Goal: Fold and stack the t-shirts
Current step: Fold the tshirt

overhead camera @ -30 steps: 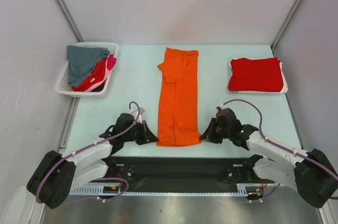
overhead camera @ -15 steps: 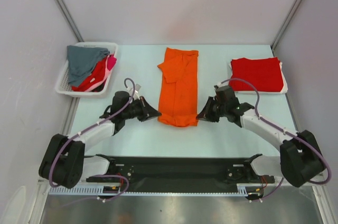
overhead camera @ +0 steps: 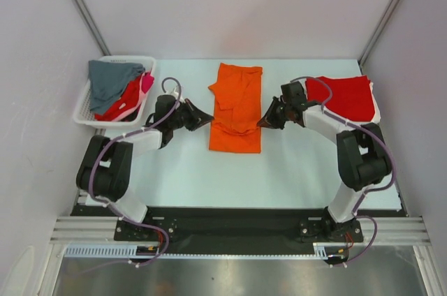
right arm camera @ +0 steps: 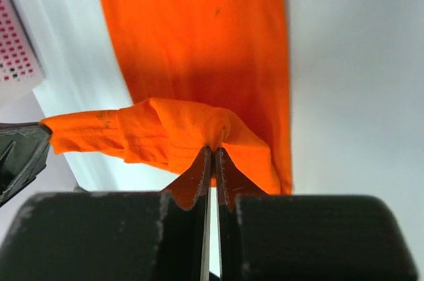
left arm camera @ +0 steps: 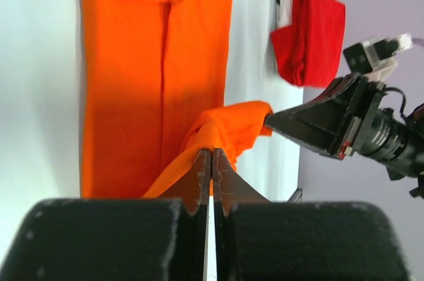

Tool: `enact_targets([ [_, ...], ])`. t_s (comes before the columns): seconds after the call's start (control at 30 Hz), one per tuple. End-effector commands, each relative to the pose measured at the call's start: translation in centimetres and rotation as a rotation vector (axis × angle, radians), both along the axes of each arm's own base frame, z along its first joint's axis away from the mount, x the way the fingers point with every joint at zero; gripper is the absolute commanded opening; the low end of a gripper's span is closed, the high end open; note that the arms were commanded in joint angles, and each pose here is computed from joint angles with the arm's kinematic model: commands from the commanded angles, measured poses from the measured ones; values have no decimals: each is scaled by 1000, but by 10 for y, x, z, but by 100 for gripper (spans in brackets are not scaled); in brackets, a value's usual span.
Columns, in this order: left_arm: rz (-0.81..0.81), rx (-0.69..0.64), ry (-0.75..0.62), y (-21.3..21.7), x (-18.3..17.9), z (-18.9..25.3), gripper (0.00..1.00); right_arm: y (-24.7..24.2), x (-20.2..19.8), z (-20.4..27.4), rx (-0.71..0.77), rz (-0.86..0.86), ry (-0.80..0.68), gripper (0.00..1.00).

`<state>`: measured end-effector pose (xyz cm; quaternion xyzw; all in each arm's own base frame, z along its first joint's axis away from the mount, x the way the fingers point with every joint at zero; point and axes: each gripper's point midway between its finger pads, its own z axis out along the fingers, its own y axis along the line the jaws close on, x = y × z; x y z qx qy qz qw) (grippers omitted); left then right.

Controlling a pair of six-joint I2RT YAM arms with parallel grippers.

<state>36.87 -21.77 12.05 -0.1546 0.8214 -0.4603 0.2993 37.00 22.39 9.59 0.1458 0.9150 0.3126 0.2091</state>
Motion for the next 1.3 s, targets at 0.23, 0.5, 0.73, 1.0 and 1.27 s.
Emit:
enact_targets([
  [0.23, 23, -87, -61, -13, 75, 21, 0, 1, 55, 9, 6, -19, -34, 0],
  [0.5, 51, -48, -41, -5, 96, 13, 0, -10, 80, 7, -1, -67, -45, 0],
  [0.73, 58, -38, -13, -5, 114, 1, 0, -14, 93, -3, 10, -83, -25, 0],
  [1.0, 57, -20, 15, -4, 120, -14, 0, -20, 95, 3, 13, -101, -41, 0],
  [1.27, 49, -22, 49, -7, 136, -33, 7, -20, 111, 2, 10, -112, -65, 7],
])
